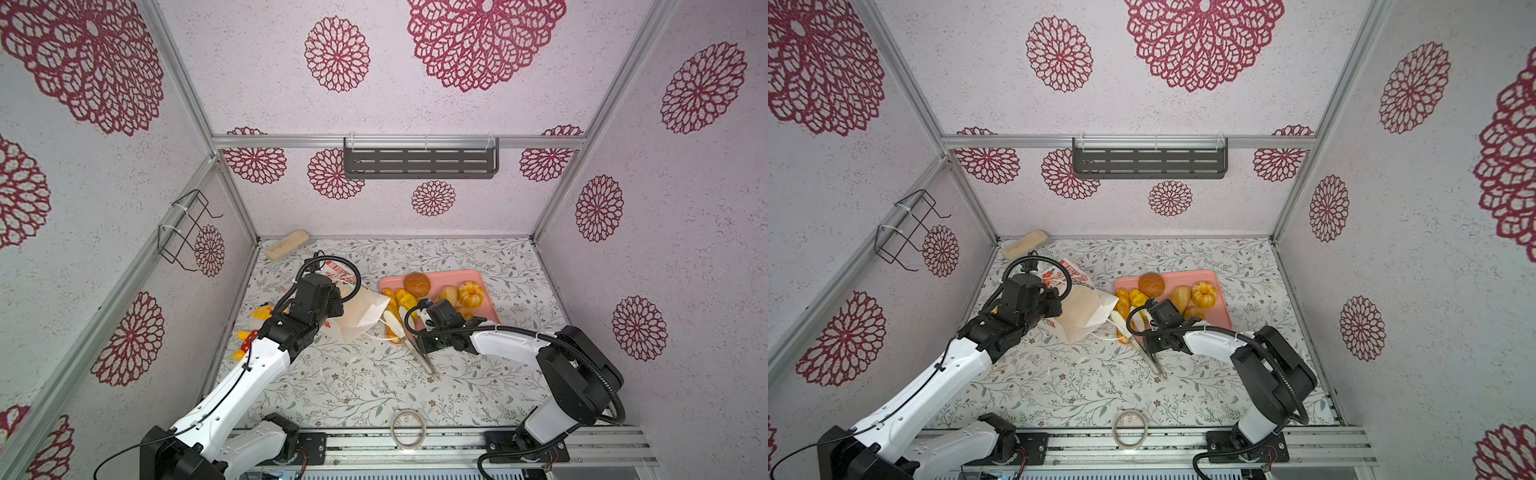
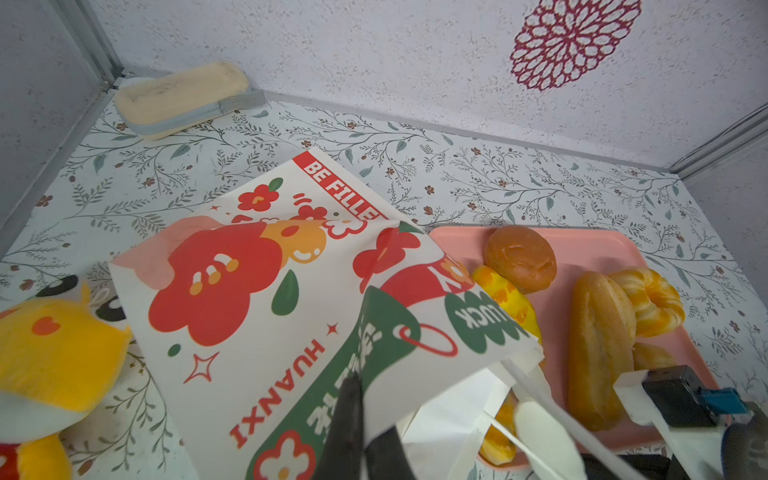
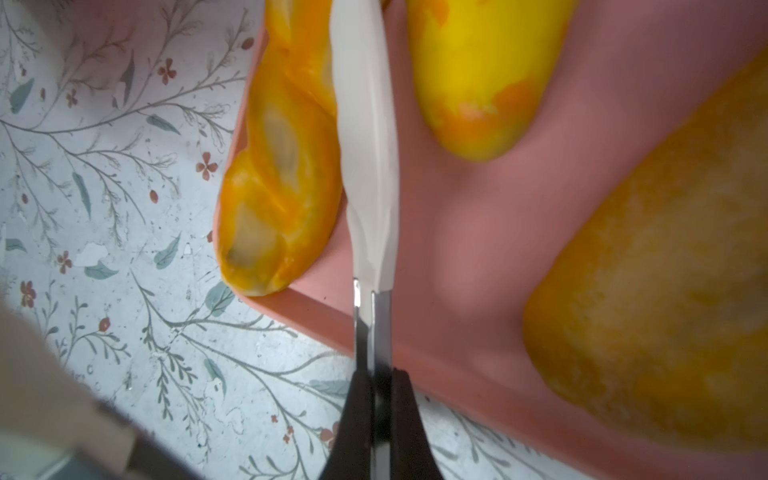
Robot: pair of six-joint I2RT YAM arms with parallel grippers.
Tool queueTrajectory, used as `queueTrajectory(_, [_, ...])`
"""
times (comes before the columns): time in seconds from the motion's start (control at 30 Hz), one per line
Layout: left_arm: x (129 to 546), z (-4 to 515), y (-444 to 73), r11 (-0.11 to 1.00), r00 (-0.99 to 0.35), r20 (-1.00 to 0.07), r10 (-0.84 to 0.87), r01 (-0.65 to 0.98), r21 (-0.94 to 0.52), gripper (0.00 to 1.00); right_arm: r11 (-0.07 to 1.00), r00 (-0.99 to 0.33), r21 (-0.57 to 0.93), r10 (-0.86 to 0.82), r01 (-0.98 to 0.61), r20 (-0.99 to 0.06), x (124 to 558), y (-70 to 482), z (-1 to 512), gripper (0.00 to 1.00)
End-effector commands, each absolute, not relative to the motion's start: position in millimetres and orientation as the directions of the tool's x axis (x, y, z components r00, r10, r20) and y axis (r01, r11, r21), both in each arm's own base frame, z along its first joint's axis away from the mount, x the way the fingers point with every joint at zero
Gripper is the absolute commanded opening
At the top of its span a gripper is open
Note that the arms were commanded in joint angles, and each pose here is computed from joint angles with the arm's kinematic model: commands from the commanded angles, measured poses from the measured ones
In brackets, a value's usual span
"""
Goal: Take the fake bread out of the paper bag
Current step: 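Carry the tongs away from the tray with the right gripper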
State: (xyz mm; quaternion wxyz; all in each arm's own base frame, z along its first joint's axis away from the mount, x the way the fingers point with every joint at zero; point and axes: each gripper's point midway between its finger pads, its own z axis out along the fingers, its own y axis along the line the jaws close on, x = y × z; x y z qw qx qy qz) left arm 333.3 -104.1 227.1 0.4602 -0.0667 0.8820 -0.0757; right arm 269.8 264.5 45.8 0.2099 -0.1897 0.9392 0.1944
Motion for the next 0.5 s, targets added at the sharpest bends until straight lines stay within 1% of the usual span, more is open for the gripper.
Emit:
queueTrajectory(0.0, [331.5, 221.6, -101.3, 0.982, -0.587, -0.790, -0.176, -0.051, -0.181, 0.00, 0.837, -0.795, 0.270, -0.277, -0.476, -0.540, 271.5, 266.2, 76.9, 0.00])
queueTrajectory(0.2, [331.9, 218.1, -103.7, 0.980, -0.596, -0.781, -0.186, -0.052, -0.194, 0.00, 0.830, -0.754, 0.255, -0.266, -0.496, -0.601, 265.0, 259.4, 104.8, 0.00])
queueTrajectory(0.3, [331.8, 217.6, -104.1, 0.978, -0.597, -0.779, -0.191, -0.052, -0.200, 0.00, 0.833, -0.744, 0.271, -0.227, -0.482, -0.628, 261.4, 253.7, 119.5, 0.00])
queueTrajectory(0.4, [331.7, 219.6, -103.7, 0.978, -0.593, -0.782, -0.192, -0.053, -0.201, 0.00, 0.868, -0.737, 0.262, -0.161, -0.423, -0.657, 261.1, 236.8, 134.8, 0.00])
queueTrajectory(0.47, [331.5, 219.9, -103.3, 0.978, -0.593, -0.782, -0.193, -0.054, -0.201, 0.00, 0.913, -0.730, 0.227, -0.102, -0.338, -0.676, 265.0, 215.7, 146.9, 0.00])
